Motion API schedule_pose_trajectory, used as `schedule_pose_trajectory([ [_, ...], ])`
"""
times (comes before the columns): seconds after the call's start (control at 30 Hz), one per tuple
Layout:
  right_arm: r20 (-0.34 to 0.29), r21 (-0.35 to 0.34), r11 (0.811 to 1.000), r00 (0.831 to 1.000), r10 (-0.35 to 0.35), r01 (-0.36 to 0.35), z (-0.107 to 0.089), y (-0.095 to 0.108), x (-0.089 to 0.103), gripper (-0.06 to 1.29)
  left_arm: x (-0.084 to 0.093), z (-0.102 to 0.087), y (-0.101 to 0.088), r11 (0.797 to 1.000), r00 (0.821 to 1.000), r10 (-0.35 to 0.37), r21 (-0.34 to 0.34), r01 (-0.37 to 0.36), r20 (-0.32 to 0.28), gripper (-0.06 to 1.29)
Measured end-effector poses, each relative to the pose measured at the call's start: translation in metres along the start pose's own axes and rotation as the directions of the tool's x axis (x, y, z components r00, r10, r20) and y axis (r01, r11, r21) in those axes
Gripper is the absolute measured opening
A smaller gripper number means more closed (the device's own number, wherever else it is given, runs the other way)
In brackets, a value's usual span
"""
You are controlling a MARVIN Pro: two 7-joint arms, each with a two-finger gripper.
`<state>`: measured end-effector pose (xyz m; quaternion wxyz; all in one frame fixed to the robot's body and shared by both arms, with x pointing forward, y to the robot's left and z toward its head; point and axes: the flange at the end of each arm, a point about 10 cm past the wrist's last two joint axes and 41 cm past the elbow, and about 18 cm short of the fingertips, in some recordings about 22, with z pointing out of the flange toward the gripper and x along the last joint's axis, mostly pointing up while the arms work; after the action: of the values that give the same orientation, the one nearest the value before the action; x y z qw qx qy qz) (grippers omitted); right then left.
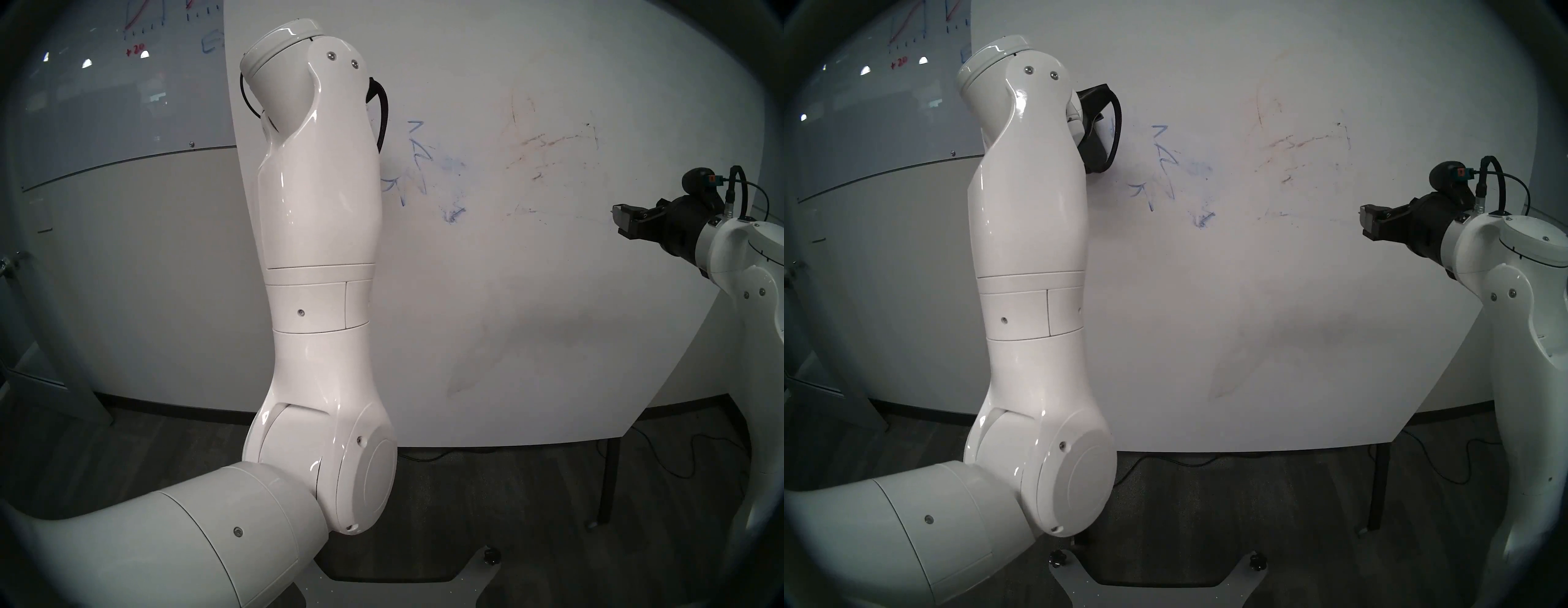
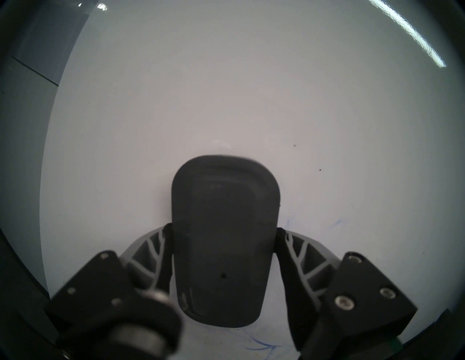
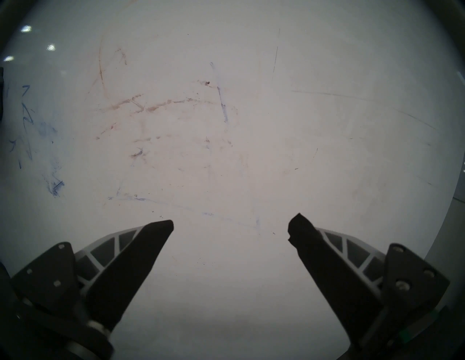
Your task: Erase all marks on the whiteboard with the eraser
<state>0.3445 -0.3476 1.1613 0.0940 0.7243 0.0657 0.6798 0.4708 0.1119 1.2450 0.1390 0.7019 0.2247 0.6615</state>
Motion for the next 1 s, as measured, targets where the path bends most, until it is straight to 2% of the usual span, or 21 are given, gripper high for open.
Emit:
schedule_pose_trajectory([
  [0.6,0.0,0.0,1.0,1.0,0.0,0.0,0.0,0.0,0.0,1.25,-0.005,0.006,0.014,0.999,0.999,0.034,0.003,-0.034,0.015,0.65],
  [0.83,0.0,0.0,1.0,1.0,0.0,0.0,0.0,0.0,0.0,1.25,-0.014,0.007,0.024,0.998,0.998,0.066,-0.007,-0.066,0.023,0.65],
  [1.0,0.0,0.0,1.0,1.0,0.0,0.0,0.0,0.0,0.0,1.25,-0.027,0.005,0.038,0.995,0.994,0.096,-0.041,-0.094,0.045,0.65],
])
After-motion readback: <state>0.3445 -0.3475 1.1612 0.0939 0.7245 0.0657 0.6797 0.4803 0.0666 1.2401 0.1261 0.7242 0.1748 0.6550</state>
